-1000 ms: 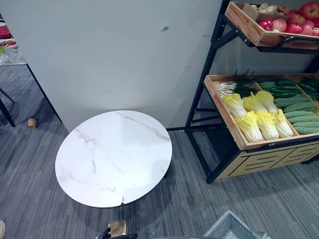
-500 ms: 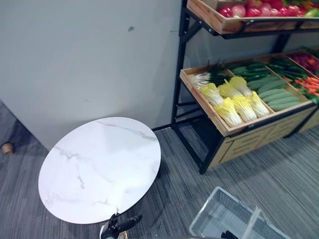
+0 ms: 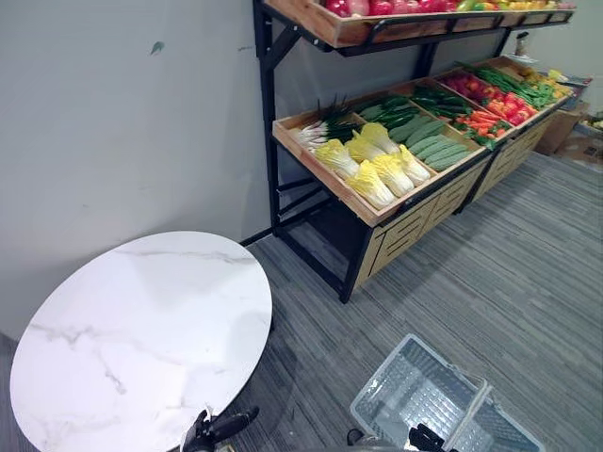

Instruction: Pick vegetable in the basket

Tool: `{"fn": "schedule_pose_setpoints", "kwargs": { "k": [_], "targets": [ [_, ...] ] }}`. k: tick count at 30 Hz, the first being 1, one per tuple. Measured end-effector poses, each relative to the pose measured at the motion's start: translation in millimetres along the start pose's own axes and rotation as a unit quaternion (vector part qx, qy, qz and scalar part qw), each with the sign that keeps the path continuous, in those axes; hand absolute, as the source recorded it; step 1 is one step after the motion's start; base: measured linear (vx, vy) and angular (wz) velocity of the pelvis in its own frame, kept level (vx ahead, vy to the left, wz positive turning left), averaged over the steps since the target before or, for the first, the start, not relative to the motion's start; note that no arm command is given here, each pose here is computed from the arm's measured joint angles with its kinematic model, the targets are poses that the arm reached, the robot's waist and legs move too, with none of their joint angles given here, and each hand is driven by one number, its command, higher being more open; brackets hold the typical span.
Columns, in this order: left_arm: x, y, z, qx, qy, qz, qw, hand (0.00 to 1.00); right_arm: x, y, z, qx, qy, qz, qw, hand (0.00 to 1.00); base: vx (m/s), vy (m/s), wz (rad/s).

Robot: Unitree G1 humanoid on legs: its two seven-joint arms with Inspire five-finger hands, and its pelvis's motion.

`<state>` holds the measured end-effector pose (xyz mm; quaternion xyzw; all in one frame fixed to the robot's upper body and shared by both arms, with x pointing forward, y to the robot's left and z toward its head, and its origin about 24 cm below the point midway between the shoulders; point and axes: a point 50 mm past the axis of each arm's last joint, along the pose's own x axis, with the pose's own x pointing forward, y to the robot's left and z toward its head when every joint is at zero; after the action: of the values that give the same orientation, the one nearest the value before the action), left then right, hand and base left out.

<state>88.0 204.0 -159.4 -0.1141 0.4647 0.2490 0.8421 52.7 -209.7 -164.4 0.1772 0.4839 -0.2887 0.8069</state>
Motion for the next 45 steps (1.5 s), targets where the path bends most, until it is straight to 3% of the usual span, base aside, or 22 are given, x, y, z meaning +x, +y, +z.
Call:
{"fn": "schedule_pose_setpoints", "kwargs": {
  "k": [6,8,12,15,18,20,25,30,45],
  "targets": [
    [0.9,-11.6,3.1,0.002,-0.001,-0.014,1.0,1.0,0.9,-1.7,10.1,0.018,-0.02,-0.002,1.0,0.0,-0.12,0.043,-1.06],
    [1.2,-26.1,11.0,0.01,-0.017,-0.035,0.999,1.0,1.6,-4.7,17.4,0.049,-0.036,-0.019,0.998,0.0,-0.1,0.017,-1.1],
    [2.6,-25.5,18.5,0.021,-0.03,-0.04,0.999,1.0,-4.7,-20.9,2.4,0.048,-0.023,-0.044,0.998,0.0,0.06,-0.13,-0.67],
    [-1.9,-37.2,10.1,0.004,-0.025,-0.059,0.998,1.0,-3.1,-25.7,10.4,0.05,-0.034,-0.049,0.997,0.0,0.04,-0.037,-0.92],
    [0.6,-22.8,8.1,0.013,-0.013,-0.042,0.999,1.0,-6.9,-31.9,-12.7,0.08,0.013,-0.072,0.994,0.0,0.12,-0.132,-0.66],
    [-1.8,-24.8,-4.2,0.016,0.01,-0.047,0.999,1.0,-4.1,-36.4,-9.0,0.079,0.019,-0.081,0.993,0.0,0.07,-0.063,-1.15],
    [1.5,-16.6,0.9,0.053,0.009,-0.046,0.998,1.0,-4.0,-28.0,-18.5,0.091,0.046,-0.081,0.991,0.0,-0.02,0.004,-0.55],
    [1.7,-21.8,3.0,0.07,0.005,-0.057,0.996,1.0,-3.4,-26.5,-17.6,0.069,0.047,-0.075,0.994,0.0,0.0,-0.02,-0.05],
    [-0.7,-3.1,-6.1,0.069,0.017,-0.035,0.997,1.0,0.9,-15.7,-7.1,0.039,0.029,-0.052,0.997,0.0,0.04,-0.047,-0.22]
  ]
}}
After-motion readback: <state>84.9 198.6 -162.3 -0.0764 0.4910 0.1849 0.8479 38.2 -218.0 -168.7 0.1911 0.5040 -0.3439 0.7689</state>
